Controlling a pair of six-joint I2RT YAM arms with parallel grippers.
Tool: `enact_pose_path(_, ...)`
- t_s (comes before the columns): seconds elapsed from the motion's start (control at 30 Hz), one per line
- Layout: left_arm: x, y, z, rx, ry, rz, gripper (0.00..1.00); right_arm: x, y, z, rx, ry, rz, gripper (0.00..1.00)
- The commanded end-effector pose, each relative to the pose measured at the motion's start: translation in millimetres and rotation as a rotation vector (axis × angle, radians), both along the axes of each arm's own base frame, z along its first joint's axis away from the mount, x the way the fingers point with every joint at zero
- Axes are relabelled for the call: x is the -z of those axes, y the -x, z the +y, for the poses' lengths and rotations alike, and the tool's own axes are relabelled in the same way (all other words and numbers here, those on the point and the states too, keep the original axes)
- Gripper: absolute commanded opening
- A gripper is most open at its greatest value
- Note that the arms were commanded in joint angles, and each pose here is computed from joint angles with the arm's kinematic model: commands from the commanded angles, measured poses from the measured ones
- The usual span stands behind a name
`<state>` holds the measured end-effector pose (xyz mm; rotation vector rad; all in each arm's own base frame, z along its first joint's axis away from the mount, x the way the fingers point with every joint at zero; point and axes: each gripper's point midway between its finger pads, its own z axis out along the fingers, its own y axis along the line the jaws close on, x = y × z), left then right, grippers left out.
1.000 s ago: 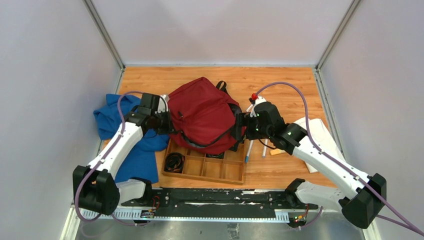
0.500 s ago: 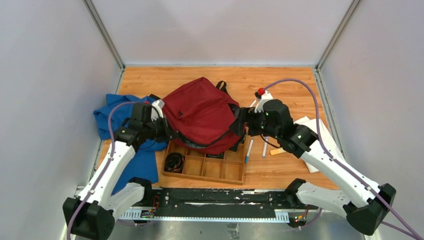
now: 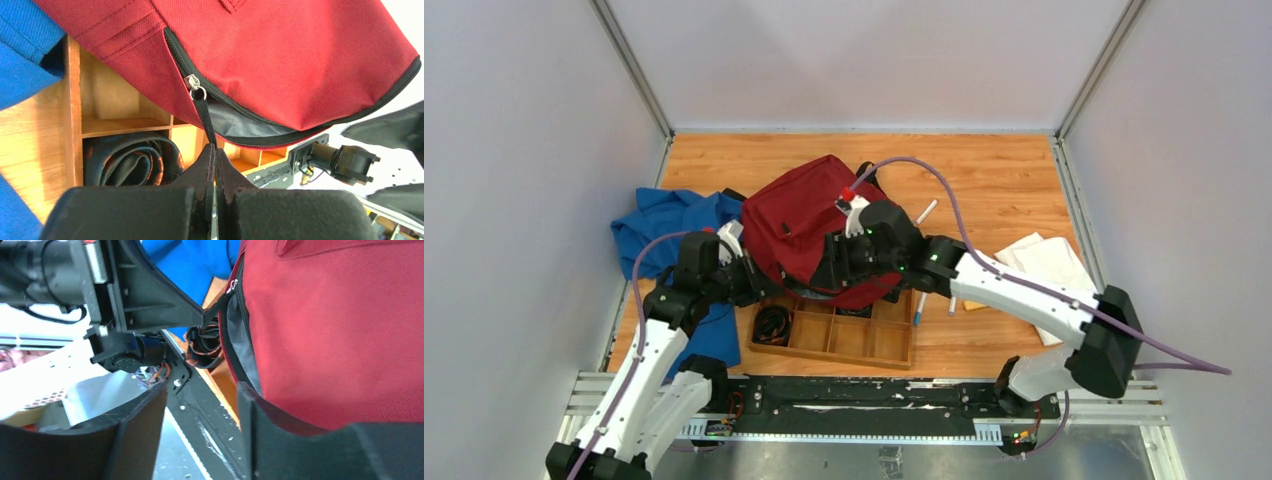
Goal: Pack the student bag
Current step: Zip the student bag at the center of the board.
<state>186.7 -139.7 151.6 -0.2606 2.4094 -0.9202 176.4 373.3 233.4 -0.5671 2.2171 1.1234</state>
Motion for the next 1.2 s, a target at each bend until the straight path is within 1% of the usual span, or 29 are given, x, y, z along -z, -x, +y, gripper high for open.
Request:
enact_pose_path(0.0, -10.4, 10.7, -8.2, 0.006, 0.088, -0.008, 0.00, -3.7, 10.7, 30.7, -0.072, -0.066, 0.101, 0.51)
enact_pose_path(0.03, -13.4, 10.5, -8.6, 0.006, 0.094, -0.020, 0.00, -2.4, 11.5, 33.0, -0.079, -0.057, 0.106, 0.47)
enact_pose_path(0.07, -16.3, 10.5, -8.9, 0.006, 0.099, -0.032, 0.00, -3.1, 11.2, 33.9, -0.080, -0.048, 0.101, 0.46)
enact_pose_path(0.13, -20.2, 10.6, -10.2, 0.014, 0.108, -0.046, 0.00, -3.3, 9.1, 32.3, -0.061, -0.023, 0.082, 0.45)
enact_pose_path(0.27, -20.4, 10.8, -16.2, 0.024, 0.149, -0.043, 0.00, 1.5, 4.7, 32.9, -0.034, -0.008, 0.091, 0.50)
enact_pose_path(0.33, -22.8, 11.0, -23.2, 0.032, 0.183, -0.047, 0.00, 8.9, 5.6, 35.2, -0.031, 0.003, 0.121, 0.51)
enact_pose_path(0.5, -33.7, 13.6, -40.5, 0.062, 0.214, -0.093, 0.00, 33.6, 8.2, 40.5, -0.024, 0.038, 0.209, 0.52)
enact_pose_path(0.6, -35.1, 19.3, -51.8, 0.116, 0.229, -0.102, 0.00, 47.1, 10.7, 42.2, -0.023, 0.054, 0.266, 0.54)
enact_pose_path(0.7, -34.9, 31.9, -58.9, 0.227, 0.220, -0.116, 0.00, 56.4, 12.5, 40.6, -0.021, 0.060, 0.306, 0.55)
enact_pose_path(0.73, -32.0, 33.5, -55.4, 0.242, 0.180, -0.116, 0.07, 59.1, 12.1, 38.7, -0.014, 0.061, 0.315, 0.55)
enact_pose_path(0.77, -30.6, 33.9, -50.1, 0.246, 0.128, -0.113, 0.22, 62.4, 12.1, 36.8, -0.009, 0.064, 0.324, 0.55)
enact_pose_path(0.8, -29.3, 35.2, -43.5, 0.245, 0.074, -0.100, 0.41, 63.8, 11.1, 35.5, -0.003, 0.062, 0.329, 0.54)
enact_pose_path(0.83, -35.6, 32.7, -38.9, 0.240, 0.035, -0.111, 0.52, 65.3, 10.2, 34.0, 0.003, 0.062, 0.332, 0.54)
enact_pose_path(0.87, -33.7, 30.9, -33.8, 0.227, -0.002, -0.106, 0.58, 66.2, 10.2, 33.2, 0.005, 0.060, 0.335, 0.53)
enact_pose_path(0.9, -37.4, 27.7, -30.5, 0.212, -0.025, -0.114, 0.67, 67.4, 10.3, 32.9, 0.006, 0.059, 0.338, 0.53)
enact_pose_path(0.93, -37.5, 24.6, -27.9, 0.193, -0.039, -0.116, 0.70, 67.1, 10.4, 32.9, 0.005, 0.056, 0.338, 0.52)
enact_pose_path(1.0, -39.3, 19.3, -24.6, 0.154, -0.047, -0.126, 0.70, 68.6, 10.9, 32.8, 0.003, 0.057, 0.339, 0.51)
enact_pose_path(1.17, -46.9, 10.2, -22.7, 0.077, -0.017, -0.159, 0.65, 70.1, 9.8, 33.7, -0.005, 0.065, 0.329, 0.48)
